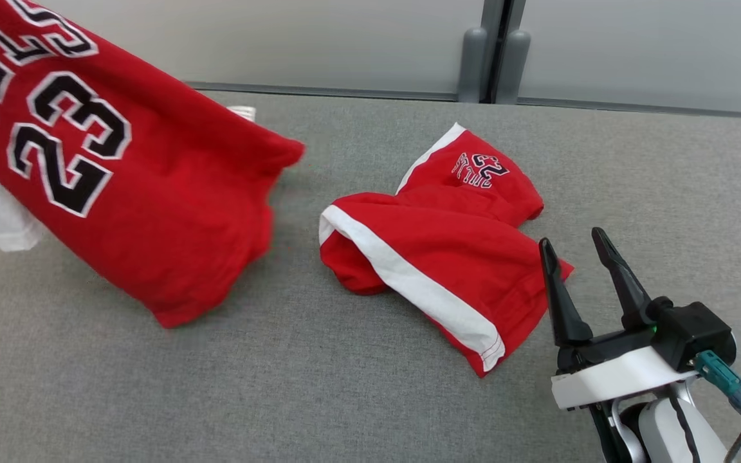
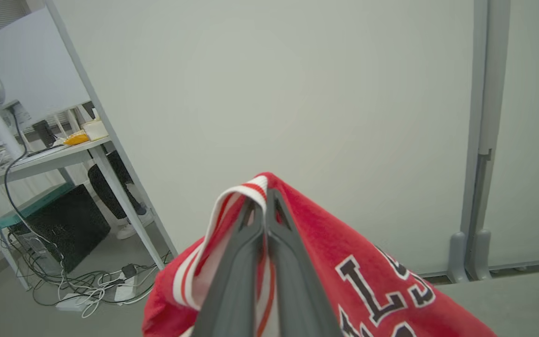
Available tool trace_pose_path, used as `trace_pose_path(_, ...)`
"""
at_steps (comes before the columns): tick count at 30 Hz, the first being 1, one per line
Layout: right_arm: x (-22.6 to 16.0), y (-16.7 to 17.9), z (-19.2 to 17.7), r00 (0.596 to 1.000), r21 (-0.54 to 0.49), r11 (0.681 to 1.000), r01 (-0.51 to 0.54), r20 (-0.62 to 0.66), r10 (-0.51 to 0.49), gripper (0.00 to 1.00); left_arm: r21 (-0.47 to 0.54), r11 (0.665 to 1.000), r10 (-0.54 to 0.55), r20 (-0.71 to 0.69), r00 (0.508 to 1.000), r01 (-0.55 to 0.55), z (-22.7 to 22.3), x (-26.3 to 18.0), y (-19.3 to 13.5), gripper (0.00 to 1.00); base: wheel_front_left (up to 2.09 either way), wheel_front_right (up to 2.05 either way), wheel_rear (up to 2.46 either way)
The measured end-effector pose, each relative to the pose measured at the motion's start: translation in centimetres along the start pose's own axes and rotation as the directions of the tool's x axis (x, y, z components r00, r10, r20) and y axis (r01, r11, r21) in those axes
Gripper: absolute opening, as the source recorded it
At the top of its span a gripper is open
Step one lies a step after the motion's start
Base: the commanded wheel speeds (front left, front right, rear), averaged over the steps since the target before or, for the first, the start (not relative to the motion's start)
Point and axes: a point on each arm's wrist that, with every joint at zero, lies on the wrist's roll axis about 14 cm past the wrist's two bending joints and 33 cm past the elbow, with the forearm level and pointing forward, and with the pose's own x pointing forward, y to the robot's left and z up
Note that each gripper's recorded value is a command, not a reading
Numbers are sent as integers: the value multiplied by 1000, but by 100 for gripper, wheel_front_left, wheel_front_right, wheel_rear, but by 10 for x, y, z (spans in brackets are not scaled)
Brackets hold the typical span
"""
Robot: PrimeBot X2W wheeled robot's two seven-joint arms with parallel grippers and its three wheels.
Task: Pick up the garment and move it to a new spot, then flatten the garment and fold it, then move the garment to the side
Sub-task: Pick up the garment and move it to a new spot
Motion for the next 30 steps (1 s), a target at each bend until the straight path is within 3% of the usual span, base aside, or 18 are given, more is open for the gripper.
trace_pose_path(5,10,-2,-13,1000,1,1000,-18,-23,18,100,-5,986,166,41,985,-166,1,-1,63,0,0,0,0)
trace_pose_path(8,16,-3,-21,999,6,1000,-26,-37,26,100,-24,980,196,5,980,-196,-12,1,77,0,0,0,0)
trace_pose_path(13,23,-4,-32,998,22,999,-32,-55,33,100,-70,986,135,-171,976,-149,-85,5,51,0,0,0,0)
trace_pose_path(18,28,-6,-34,998,24,999,-35,-53,36,100,-163,980,42,-377,925,-111,-183,-9,8,0,0,0,0)
trace_pose_path(25,23,-17,-29,999,11,1000,0,-47,1,100,-269,959,-74,-549,833,-92,-256,-27,-45,0,0,0,0)
trace_pose_path(26,22,-18,-27,999,12,1000,4,-46,-4,100,-284,953,-85,-572,816,-100,-263,-31,-49,37,0,0,0)
trace_pose_path(27,20,-20,-26,999,12,1000,10,-43,-9,100,-287,953,-91,-588,804,-102,-268,-34,-51,100,0,0,0)
trace_pose_path(30,17,-21,-21,999,6,1000,19,-36,-19,100,-268,958,-87,-616,783,-105,-271,-39,-46,100,0,0,0)
